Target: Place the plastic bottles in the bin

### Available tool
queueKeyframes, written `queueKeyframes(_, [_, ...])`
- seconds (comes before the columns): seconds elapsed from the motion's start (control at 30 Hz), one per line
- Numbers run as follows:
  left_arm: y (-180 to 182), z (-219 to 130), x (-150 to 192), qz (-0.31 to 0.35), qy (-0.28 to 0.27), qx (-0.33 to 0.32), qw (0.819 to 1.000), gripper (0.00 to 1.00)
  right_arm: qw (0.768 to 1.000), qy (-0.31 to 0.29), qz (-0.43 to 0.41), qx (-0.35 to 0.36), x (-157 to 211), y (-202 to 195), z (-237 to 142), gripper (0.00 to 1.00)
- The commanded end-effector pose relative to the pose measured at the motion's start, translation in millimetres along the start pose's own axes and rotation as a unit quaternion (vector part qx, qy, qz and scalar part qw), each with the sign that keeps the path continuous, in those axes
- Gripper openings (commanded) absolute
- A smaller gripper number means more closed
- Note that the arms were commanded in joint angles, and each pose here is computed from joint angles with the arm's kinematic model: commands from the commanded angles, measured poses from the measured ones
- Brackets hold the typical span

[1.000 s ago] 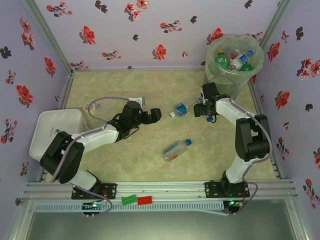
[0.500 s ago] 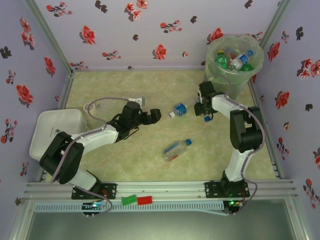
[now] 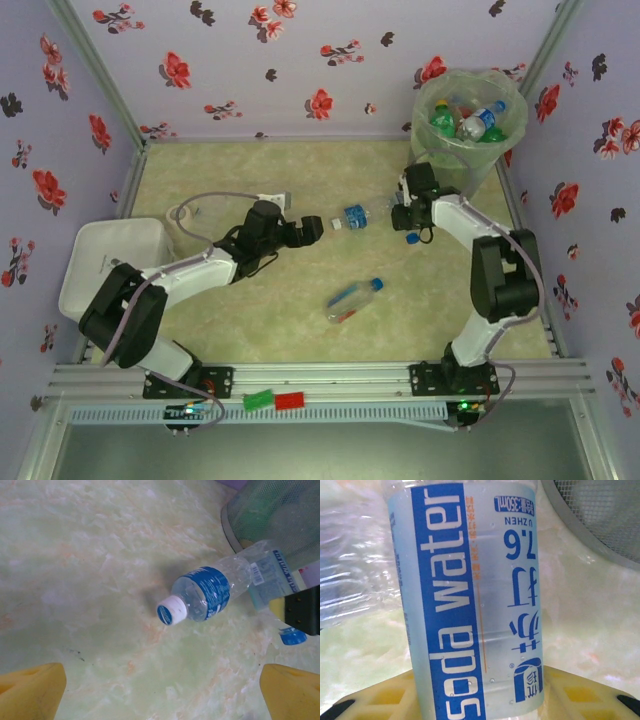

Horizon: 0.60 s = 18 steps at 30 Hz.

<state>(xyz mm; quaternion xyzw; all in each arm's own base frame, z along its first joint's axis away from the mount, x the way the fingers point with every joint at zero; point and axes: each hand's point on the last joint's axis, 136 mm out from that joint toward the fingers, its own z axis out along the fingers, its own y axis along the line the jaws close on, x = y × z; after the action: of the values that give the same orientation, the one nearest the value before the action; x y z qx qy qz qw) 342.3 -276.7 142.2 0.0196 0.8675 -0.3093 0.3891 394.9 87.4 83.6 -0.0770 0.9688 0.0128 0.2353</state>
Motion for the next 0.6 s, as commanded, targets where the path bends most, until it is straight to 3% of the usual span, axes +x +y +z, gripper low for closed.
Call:
queueKeyframes(0.0, [-3,3,-11,0.006,-0.014,0.002,1.000,1.00,0.999,-0.003,0.018,-0.028,14,13,-22,0.46])
queueKeyframes(0.27, [-14,0,-11,-0.012,-0.008,0.032,0.999,1.00,0.996,-0.052,0.031,-0.072,22,34,-78,0.46])
queueKeyframes(0.57, [-20,-13,-15,-0.011,-0.013,0.043,0.999,1.00,0.973,-0.179,0.038,-0.138,-25,49,-176,0.46])
